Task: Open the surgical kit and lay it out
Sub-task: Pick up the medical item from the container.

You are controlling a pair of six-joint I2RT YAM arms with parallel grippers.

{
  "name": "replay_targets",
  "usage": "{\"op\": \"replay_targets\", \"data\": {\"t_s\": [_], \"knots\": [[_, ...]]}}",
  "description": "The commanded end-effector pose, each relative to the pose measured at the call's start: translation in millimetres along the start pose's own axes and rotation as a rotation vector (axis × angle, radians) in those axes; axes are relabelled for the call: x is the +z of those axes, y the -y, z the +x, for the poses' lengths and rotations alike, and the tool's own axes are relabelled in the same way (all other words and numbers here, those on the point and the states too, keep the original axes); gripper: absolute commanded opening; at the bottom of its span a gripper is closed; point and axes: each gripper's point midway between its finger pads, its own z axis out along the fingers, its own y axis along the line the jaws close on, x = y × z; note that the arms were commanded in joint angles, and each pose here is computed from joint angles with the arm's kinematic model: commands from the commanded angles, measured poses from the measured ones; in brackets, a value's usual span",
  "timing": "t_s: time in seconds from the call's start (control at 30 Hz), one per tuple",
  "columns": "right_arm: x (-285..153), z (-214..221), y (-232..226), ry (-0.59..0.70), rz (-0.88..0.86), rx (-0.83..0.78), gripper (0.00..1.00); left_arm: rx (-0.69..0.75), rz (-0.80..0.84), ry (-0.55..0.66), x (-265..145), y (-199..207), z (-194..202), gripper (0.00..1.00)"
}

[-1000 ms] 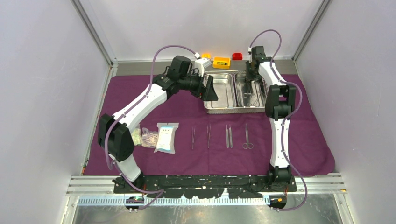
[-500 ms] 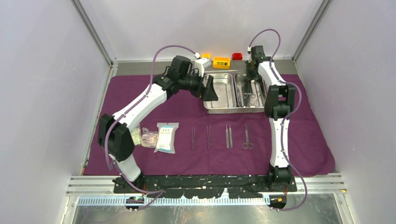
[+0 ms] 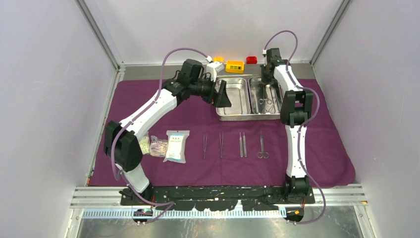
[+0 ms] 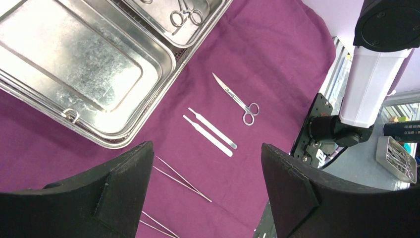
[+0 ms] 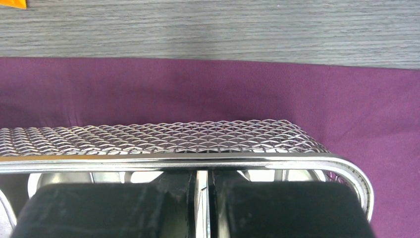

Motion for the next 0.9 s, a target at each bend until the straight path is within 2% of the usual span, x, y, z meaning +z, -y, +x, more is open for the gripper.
{"op": "replay_targets", "data": {"t_s": [0.0,0.17,0.4,0.87], "knots": [[1.0,17.9,9.2,-0.069,0.006,0.018,0.0,0.035,0.022,0.037,-3.1,4.7,-15.7,0.81],[-20.6,0.4,6.6,-0.008,-0.009,0.037,0.0,0.019,0.026,0.039,5.1,0.8,-19.2,0.81],[-53.2,-20.3,5.5,0.07,-0.02,0.054,0.01,-0.051,0.058,0.06,36.4,-9.4,-38.0,0.79],[-76.3,-32.7,5.9,0.132,-0.023,0.051,0.0,-0.098,0.11,0.084,111.4,-26.2,-59.7,0.76]]}}
